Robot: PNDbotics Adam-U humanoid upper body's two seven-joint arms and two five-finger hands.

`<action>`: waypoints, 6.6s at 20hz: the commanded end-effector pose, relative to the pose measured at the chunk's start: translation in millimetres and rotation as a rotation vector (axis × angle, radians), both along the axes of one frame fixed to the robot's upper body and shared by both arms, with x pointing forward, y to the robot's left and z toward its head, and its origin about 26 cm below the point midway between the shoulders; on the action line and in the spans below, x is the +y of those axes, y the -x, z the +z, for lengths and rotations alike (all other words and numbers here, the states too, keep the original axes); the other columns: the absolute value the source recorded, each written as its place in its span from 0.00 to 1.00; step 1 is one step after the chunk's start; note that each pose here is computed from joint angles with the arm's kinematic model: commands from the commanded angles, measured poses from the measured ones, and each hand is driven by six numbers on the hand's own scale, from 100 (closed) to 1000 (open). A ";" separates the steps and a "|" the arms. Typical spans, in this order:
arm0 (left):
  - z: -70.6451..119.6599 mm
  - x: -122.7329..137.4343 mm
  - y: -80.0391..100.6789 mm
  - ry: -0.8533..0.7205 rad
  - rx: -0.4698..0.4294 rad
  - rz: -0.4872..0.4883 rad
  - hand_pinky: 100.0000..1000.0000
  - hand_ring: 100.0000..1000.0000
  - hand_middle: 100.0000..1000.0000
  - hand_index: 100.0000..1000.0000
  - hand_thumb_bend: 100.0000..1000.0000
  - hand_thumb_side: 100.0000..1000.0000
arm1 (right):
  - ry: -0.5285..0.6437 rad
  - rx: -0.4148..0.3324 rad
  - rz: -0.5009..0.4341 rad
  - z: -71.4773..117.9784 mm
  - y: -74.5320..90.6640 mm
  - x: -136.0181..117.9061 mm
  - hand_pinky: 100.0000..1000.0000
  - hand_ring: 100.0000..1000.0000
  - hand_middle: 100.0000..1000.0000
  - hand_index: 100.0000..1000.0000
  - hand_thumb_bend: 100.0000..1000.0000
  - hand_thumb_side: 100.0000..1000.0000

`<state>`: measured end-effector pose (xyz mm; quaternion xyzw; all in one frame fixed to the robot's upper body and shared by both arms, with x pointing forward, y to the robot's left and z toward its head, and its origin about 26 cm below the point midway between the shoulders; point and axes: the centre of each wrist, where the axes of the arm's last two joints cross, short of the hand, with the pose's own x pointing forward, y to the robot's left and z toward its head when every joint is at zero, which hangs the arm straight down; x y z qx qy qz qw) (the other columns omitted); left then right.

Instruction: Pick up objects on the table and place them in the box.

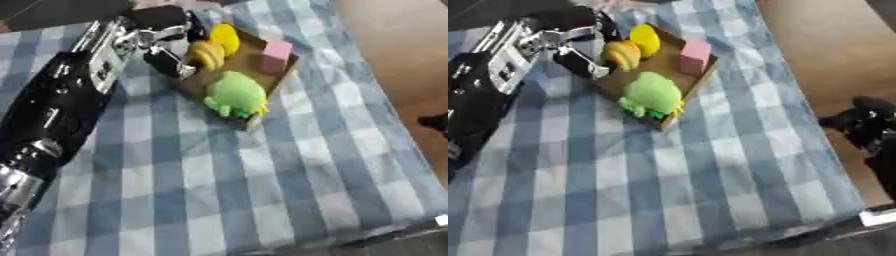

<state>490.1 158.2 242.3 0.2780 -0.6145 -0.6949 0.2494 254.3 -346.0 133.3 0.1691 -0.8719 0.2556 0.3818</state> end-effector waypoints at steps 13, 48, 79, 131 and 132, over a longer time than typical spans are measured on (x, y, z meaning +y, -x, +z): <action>17.0 -3.9 3.4 -0.009 -0.126 -0.026 0.94 0.92 0.89 1.00 0.13 0.34 | 0.022 -0.011 0.010 8.3 1.1 -0.2 0.91 0.78 0.70 0.89 0.00 0.47; 24.9 168.7 14.7 -0.099 0.080 0.315 0.96 0.96 0.86 0.99 0.35 0.61 | 0.020 -0.011 -0.026 -2.0 9.9 -5.9 0.91 0.78 0.70 0.89 0.00 0.44; 2.8 155.7 2.6 -0.134 0.079 0.333 0.96 0.96 0.83 0.96 0.28 0.49 | 0.030 -0.013 -0.025 0.1 5.6 -0.5 0.91 0.78 0.70 0.89 0.00 0.45; 45.2 -32.1 3.4 0.051 -0.056 -0.040 0.84 0.67 0.53 0.70 0.00 0.13 | 0.035 -0.015 0.026 12.6 -2.3 2.5 0.91 0.78 0.70 0.89 0.00 0.46; 44.7 -32.6 2.8 0.047 -0.062 -0.034 0.84 0.68 0.54 0.71 0.00 0.13 | 0.036 -0.014 0.027 13.1 -2.7 2.7 0.91 0.78 0.70 0.89 0.00 0.47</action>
